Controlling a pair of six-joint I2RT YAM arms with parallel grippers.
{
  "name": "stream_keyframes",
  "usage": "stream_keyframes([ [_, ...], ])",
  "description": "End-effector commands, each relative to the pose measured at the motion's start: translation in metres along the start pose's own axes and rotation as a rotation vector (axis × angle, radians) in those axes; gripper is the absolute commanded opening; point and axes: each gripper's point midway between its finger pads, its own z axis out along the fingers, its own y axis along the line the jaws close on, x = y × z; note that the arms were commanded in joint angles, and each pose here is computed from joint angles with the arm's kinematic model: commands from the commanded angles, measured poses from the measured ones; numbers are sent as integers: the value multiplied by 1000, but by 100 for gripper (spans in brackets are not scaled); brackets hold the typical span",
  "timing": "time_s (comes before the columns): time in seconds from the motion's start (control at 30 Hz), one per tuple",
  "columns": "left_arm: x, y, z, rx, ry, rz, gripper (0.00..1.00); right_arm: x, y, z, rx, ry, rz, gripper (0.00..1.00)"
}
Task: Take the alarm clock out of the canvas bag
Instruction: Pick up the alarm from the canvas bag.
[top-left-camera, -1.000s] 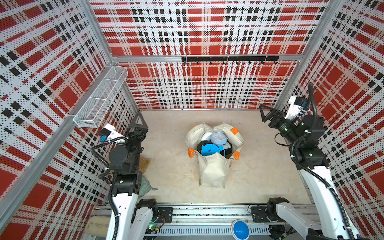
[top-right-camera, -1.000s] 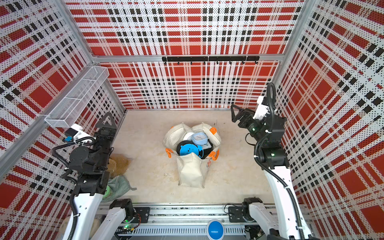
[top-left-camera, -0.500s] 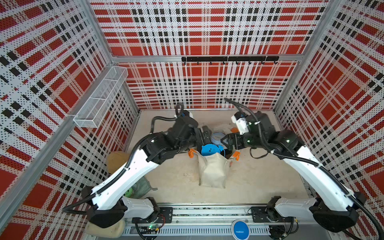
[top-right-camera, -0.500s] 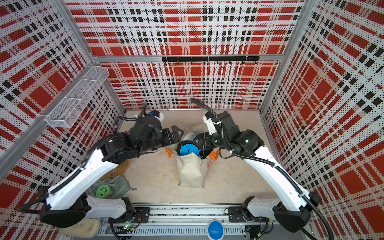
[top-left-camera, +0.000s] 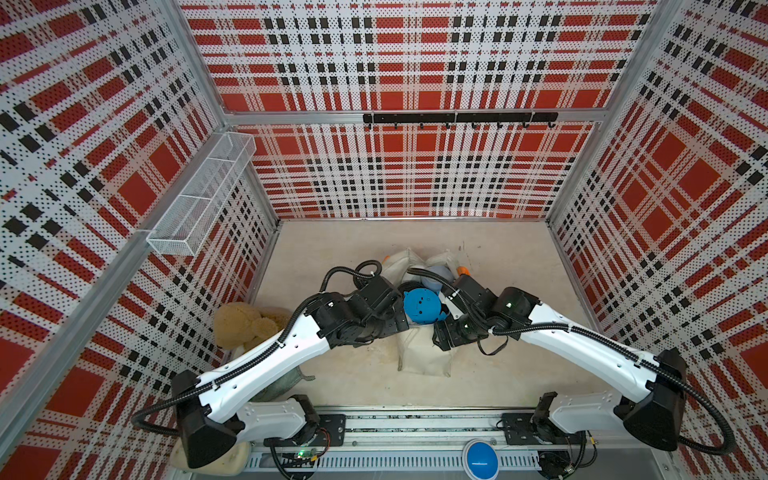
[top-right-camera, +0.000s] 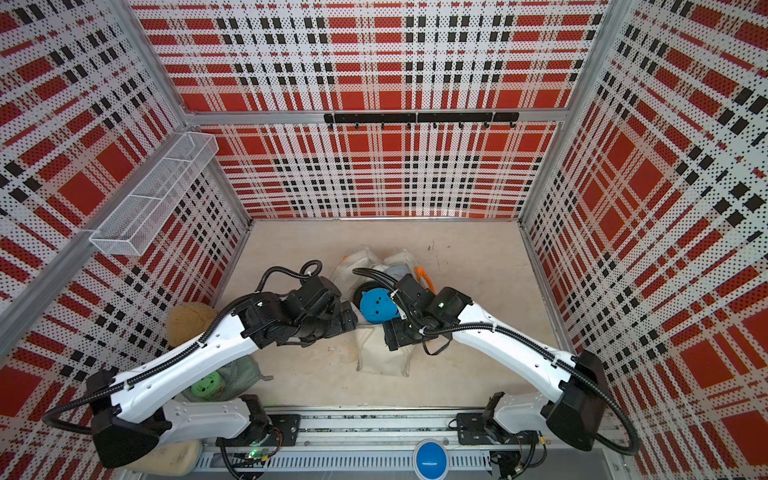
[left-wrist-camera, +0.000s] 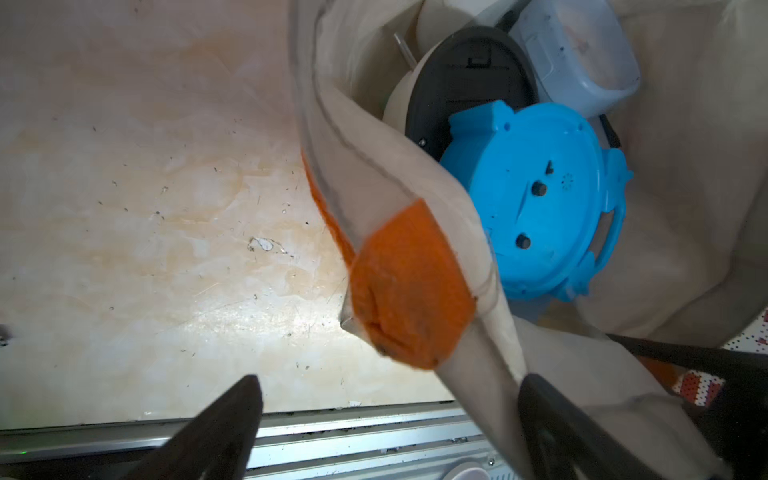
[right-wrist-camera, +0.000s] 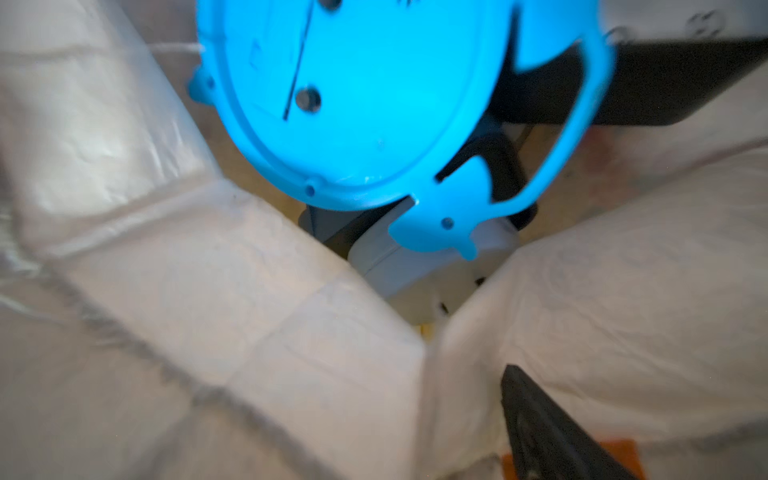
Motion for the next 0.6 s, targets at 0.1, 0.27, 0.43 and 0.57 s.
stream_keyframes([
  [0.1, -13, -9, -13, 112, -61, -136, 99, 34, 33, 16, -65, 79, -17, 83],
  [0.27, -24, -18, 2, 169, -91, -218, 100, 46, 39, 31, -84, 91, -4, 85],
  [0.43, -34, -27, 9, 155, -110, -198, 100, 45, 35, 35, -67, 79, -10, 92],
  [0.57, -41, -35, 9, 163, -124, -167, 97, 37, 33, 24, -64, 26, -22, 96],
])
